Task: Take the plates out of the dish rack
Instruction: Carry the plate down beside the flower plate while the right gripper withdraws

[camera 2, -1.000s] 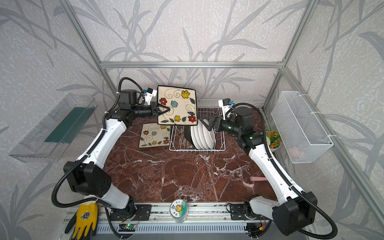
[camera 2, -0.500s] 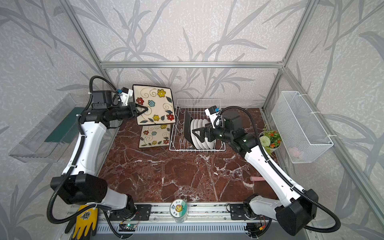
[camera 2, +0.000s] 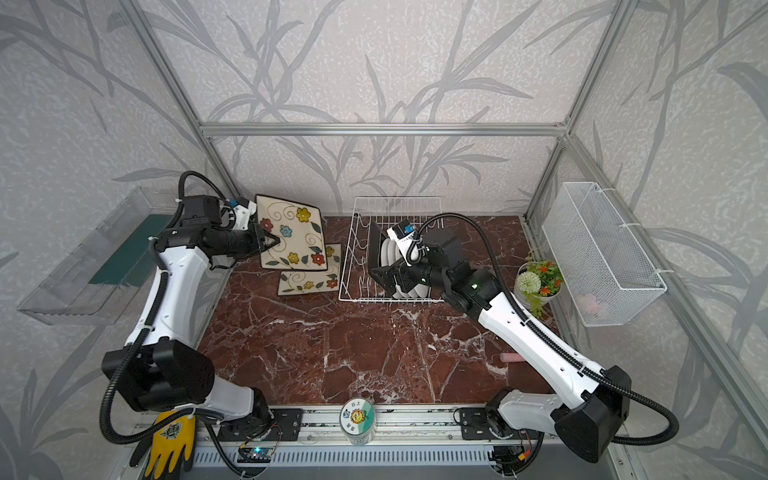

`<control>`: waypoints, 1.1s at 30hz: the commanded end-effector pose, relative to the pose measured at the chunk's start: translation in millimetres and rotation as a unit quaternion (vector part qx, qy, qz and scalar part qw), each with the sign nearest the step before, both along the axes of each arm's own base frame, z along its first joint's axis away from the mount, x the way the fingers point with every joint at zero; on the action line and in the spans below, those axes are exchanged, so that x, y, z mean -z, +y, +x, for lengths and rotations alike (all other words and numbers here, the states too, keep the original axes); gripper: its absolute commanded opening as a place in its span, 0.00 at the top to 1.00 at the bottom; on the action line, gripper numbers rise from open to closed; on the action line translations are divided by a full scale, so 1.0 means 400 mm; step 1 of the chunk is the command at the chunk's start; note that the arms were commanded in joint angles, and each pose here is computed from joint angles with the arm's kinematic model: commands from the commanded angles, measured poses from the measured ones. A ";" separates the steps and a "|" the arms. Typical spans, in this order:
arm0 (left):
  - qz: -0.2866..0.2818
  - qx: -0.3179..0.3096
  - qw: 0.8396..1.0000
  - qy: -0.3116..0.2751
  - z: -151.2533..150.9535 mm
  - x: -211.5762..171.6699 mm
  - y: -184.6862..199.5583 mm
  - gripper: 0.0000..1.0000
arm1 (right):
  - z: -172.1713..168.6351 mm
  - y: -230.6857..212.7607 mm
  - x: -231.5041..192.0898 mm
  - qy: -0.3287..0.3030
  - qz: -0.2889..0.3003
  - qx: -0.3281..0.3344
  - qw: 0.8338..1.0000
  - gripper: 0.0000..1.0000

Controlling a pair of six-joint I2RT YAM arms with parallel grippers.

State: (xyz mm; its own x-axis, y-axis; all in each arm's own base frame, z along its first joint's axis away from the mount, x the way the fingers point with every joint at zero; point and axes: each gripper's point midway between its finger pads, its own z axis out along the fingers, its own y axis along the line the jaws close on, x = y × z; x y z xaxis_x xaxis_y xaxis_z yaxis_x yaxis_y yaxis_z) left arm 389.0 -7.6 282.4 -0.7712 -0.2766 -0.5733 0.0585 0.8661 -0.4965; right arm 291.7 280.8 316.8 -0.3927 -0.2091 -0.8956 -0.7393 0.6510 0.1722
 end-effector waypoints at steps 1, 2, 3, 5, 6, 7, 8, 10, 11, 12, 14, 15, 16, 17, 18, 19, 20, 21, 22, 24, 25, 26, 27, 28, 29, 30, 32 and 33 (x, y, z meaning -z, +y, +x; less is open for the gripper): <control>0.030 0.027 0.995 -0.092 0.000 -0.104 -0.002 1.00 | 0.008 0.000 -0.024 -0.017 -0.006 0.007 1.000 0.01; 0.032 0.032 0.995 -0.088 -0.002 -0.094 0.000 1.00 | 0.008 -0.001 -0.023 -0.018 -0.008 0.007 1.000 0.01; 0.036 0.040 0.995 -0.084 -0.005 -0.083 0.000 1.00 | 0.009 -0.003 -0.024 -0.020 -0.009 0.009 1.000 0.01; 0.049 0.048 0.995 -0.076 -0.007 -0.058 0.006 1.00 | 0.009 -0.006 -0.025 -0.020 -0.013 0.010 1.000 0.01; 0.050 0.050 0.995 -0.076 -0.006 -0.052 0.006 1.00 | 0.008 -0.007 -0.028 -0.021 -0.014 0.010 1.000 0.01; 0.047 0.052 0.995 -0.075 -0.002 -0.045 0.007 1.00 | 0.008 -0.007 -0.027 -0.022 -0.015 0.010 1.000 0.01; 0.044 0.055 0.995 -0.073 0.001 -0.040 0.007 1.00 | 0.009 -0.008 -0.028 -0.023 -0.016 0.011 1.000 0.01; 0.039 0.057 0.995 -0.067 0.011 -0.024 0.007 1.00 | 0.013 -0.007 -0.023 -0.022 -0.017 0.012 1.000 0.01; 0.037 0.058 0.996 -0.063 0.015 -0.016 0.007 1.00 | 0.013 -0.004 -0.019 -0.020 -0.017 0.011 1.000 0.01; 0.035 0.059 0.996 -0.058 0.022 -0.005 0.008 1.00 | 0.015 -0.002 -0.015 -0.017 -0.016 0.011 1.000 0.01; 0.033 0.061 0.996 -0.049 0.032 0.015 0.011 1.00 | 0.015 0.001 -0.010 -0.010 -0.015 0.011 1.000 0.01; 0.029 0.064 0.996 -0.046 0.036 0.022 0.011 1.00 | 0.014 0.003 -0.008 -0.009 -0.014 0.010 1.000 0.01; 0.026 0.068 0.996 -0.044 0.040 0.027 0.008 1.00 | 0.014 0.002 -0.007 -0.008 -0.014 0.010 1.000 0.01; 0.024 0.071 0.996 -0.043 0.046 0.033 0.007 1.00 | 0.015 0.002 -0.006 -0.008 -0.015 0.011 1.000 0.01; 0.023 0.075 0.996 -0.042 0.049 0.037 0.007 1.00 | 0.015 0.001 -0.007 -0.009 -0.015 0.012 1.000 0.01; 0.023 0.077 0.996 -0.040 0.053 0.042 0.008 1.00 | 0.015 -0.001 -0.011 -0.011 -0.014 0.014 1.000 0.01; 0.022 0.080 0.996 -0.039 0.058 0.043 0.008 1.00 | 0.014 -0.002 -0.015 -0.013 -0.014 0.014 1.000 0.01; 0.019 0.085 0.995 -0.038 0.061 0.045 0.005 1.00 | 0.015 -0.004 -0.019 -0.015 -0.013 0.016 1.000 0.01; 0.015 0.088 0.995 -0.037 0.066 0.047 0.003 1.00 | 0.015 -0.005 -0.022 -0.018 -0.013 0.016 1.000 0.01; 0.011 0.090 0.995 -0.033 0.073 0.056 0.005 1.00 | 0.016 -0.005 -0.027 -0.022 -0.014 0.016 1.000 0.01; 0.008 0.090 0.995 -0.030 0.078 0.064 0.006 1.00 | 0.017 -0.005 -0.026 -0.022 -0.015 0.015 1.000 0.01; 0.002 0.091 0.996 -0.026 0.082 0.074 0.005 1.00 | 0.017 -0.003 -0.025 -0.023 -0.016 0.014 1.000 0.01; -0.002 0.092 0.996 -0.021 0.084 0.082 0.005 1.00 | 0.018 -0.002 -0.022 -0.023 -0.017 0.013 1.000 0.01; -0.008 0.092 0.996 -0.017 0.087 0.092 0.005 1.00 | 0.018 -0.002 -0.021 -0.022 -0.018 0.013 1.000 0.01; -0.013 0.092 0.996 -0.014 0.091 0.103 0.005 1.00 | 0.019 -0.001 -0.017 -0.020 -0.021 0.012 1.000 0.01; -0.020 0.093 0.995 -0.011 0.093 0.111 0.002 1.00 | 0.019 -0.002 -0.017 -0.020 -0.022 0.012 0.999 0.01; -0.031 0.095 0.995 -0.009 0.099 0.123 -0.001 1.00 | 0.019 -0.006 -0.018 -0.023 -0.027 0.014 0.999 0.01; -0.035 0.095 0.995 -0.007 0.101 0.129 -0.001 1.00 | 0.020 -0.010 -0.016 -0.023 -0.030 0.017 0.999 0.01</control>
